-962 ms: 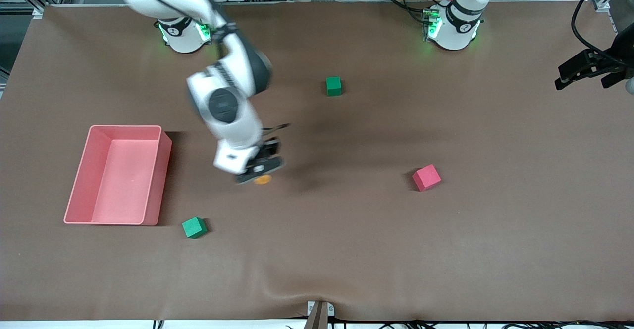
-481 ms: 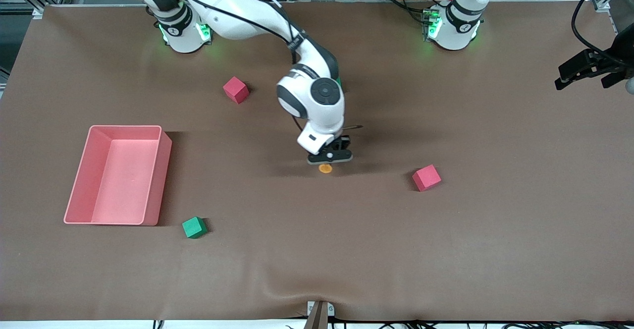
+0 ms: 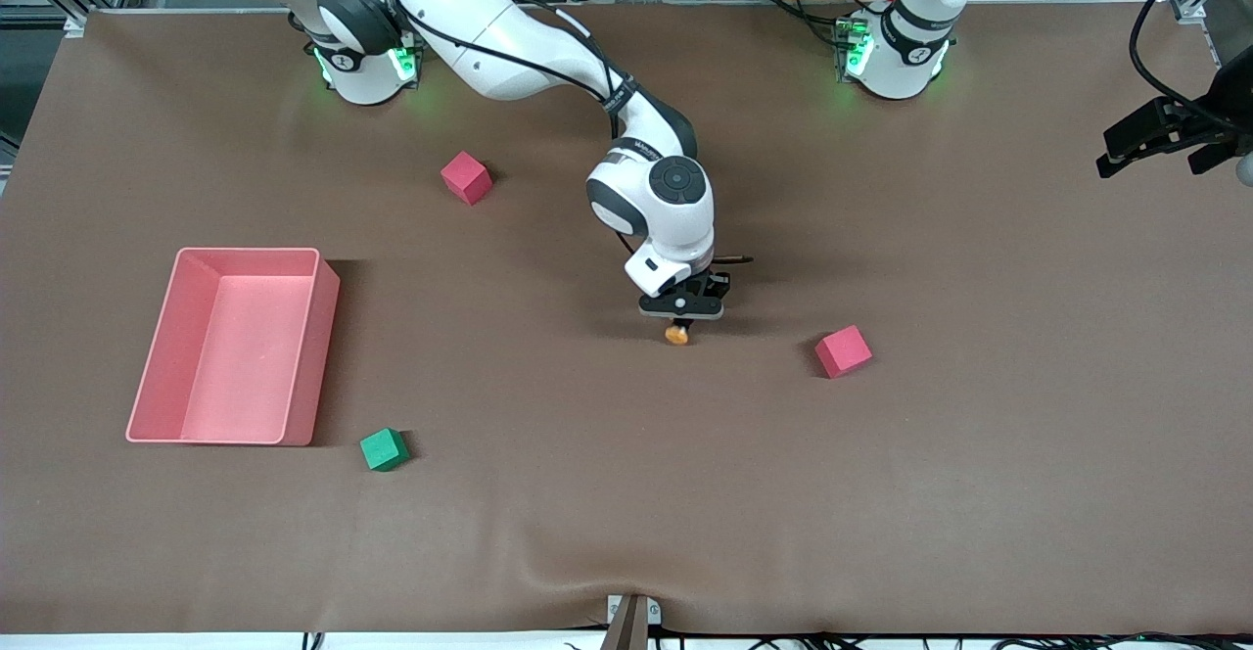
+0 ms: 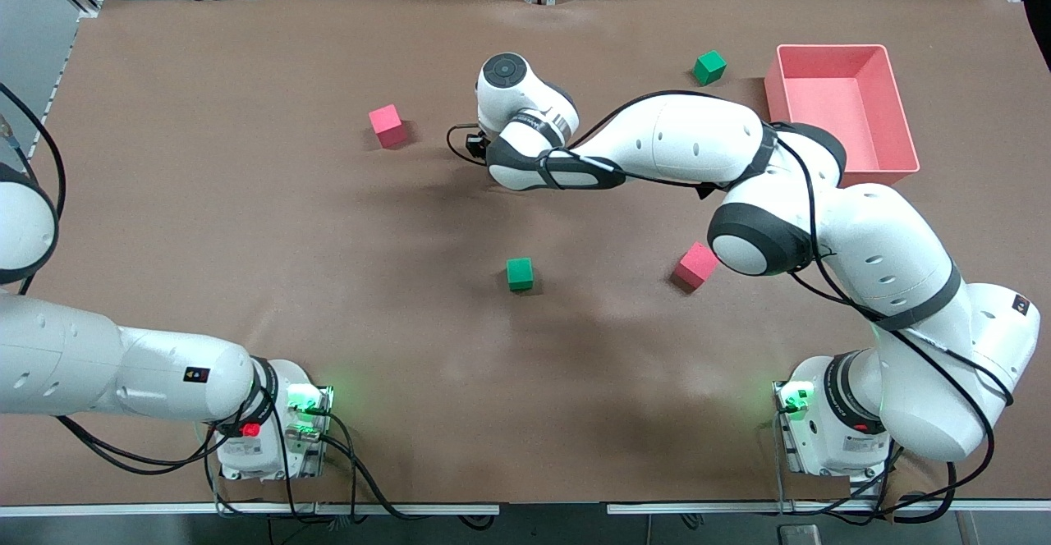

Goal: Place and upright button with both arms
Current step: 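Lower the button onto the table and open the right gripper, then grasp the button with the left gripper while the right gripper withdraws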

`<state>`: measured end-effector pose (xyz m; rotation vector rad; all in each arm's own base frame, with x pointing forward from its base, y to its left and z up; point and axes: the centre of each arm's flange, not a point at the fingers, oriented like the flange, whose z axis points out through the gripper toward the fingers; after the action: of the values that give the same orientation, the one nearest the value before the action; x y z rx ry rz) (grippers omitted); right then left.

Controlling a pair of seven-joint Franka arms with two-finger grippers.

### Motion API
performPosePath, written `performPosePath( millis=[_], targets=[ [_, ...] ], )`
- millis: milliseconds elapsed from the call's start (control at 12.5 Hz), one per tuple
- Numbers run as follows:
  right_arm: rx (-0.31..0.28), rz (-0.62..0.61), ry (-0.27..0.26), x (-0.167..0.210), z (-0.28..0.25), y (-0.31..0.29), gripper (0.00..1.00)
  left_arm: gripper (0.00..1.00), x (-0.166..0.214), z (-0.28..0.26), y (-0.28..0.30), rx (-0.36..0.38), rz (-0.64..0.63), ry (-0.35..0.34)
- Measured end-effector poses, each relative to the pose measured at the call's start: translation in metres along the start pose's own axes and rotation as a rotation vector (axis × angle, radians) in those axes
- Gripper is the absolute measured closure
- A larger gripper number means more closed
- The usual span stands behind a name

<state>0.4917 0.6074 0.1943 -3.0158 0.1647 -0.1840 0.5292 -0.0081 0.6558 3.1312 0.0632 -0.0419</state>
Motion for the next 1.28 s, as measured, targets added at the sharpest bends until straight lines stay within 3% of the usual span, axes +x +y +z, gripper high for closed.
performPosePath(
  millis=[240,321,481,721,1042,1282],
  targets=[
    [-0.035,0.020,0.004,0.019,-0.018,0.006,0.06,0.00,0.000,0.000,0.000,0.000,0.000,0.000],
    [-0.051,0.031,0.004,0.034,-0.030,0.013,0.00,0.00,0.000,0.000,0.000,0.000,0.000,0.000],
    [-0.081,0.047,0.001,0.075,-0.065,0.038,0.00,0.00,0.000,0.000,0.001,0.000,0.001,-0.001],
    [-0.166,0.043,-0.051,0.114,-0.111,0.080,0.00,0.00,0.007,0.013,0.009,0.004,0.015,-0.024],
    [-0.222,-0.247,-0.135,0.131,-0.126,0.134,0.00,0.00,0.038,0.063,0.022,0.019,0.028,-0.103],
    [-0.233,-0.470,-0.228,0.174,-0.153,0.248,0.00,0.00,0.057,0.092,0.034,0.027,0.046,-0.139]
  ],
)
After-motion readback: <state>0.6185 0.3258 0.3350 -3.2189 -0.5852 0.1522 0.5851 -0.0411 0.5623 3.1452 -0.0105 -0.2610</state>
